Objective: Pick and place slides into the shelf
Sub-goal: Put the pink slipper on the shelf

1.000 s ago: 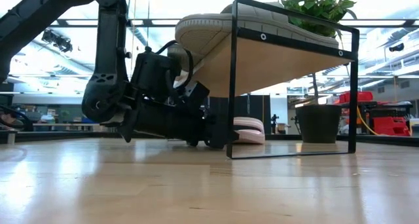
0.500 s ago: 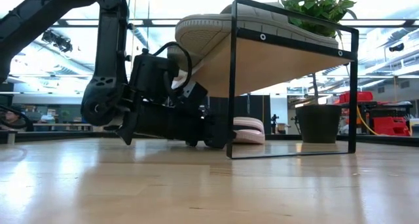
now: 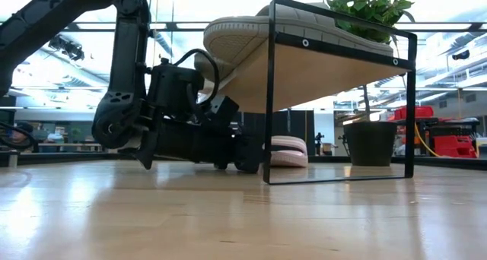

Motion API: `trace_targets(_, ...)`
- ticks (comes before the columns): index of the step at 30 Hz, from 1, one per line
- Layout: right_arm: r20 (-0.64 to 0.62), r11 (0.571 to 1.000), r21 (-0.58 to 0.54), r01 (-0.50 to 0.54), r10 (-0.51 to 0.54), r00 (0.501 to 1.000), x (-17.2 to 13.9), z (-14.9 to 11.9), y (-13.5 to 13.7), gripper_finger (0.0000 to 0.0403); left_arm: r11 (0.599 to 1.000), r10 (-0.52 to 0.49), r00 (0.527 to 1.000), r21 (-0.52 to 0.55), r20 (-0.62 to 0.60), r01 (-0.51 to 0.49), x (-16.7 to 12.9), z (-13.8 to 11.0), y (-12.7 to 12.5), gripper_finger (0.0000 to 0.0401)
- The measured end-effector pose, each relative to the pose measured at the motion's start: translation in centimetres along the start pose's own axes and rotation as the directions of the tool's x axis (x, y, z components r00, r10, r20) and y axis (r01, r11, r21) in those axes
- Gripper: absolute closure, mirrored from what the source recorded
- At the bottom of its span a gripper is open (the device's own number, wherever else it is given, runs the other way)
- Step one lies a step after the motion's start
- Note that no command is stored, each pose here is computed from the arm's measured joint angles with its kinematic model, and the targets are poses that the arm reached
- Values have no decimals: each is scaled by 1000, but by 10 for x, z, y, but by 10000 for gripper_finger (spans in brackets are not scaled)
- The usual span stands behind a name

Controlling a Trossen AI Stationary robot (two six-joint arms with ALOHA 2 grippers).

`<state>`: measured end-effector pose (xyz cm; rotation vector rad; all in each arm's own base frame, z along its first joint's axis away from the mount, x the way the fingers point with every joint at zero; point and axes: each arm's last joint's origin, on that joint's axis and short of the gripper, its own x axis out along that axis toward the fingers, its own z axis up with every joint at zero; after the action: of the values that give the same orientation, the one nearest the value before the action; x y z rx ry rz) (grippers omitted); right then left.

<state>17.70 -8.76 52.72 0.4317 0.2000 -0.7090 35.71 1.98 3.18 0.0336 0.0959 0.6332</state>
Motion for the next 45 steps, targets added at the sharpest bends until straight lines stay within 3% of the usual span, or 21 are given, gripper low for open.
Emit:
trace_targets(14,0,1000,0,0,0,1000,0,0,0,209,997,-75,996,23,-42,76,22,2,6,186)
trace_targets(18,0,1000,0,0,0,1000,0,0,0,209,997,-68,994,15,-81,69,29,3,1,228)
trace_targets(24,0,1000,10,0,0,1000,0,0,0,209,998,-62,993,4,-101,63,32,2,0,382)
trace_targets(36,-8,1000,11,-18,18,1000,0,0,1,209,993,-106,987,-59,-119,100,12,-1,-27,398)
trace_targets(41,-15,999,11,-33,33,999,0,0,1,217,998,-43,993,-59,-108,37,-2,0,-42,399)
trace_targets(45,-18,999,10,-39,40,999,0,-1,1,222,997,69,992,-18,-108,-72,-10,-1,-48,399)
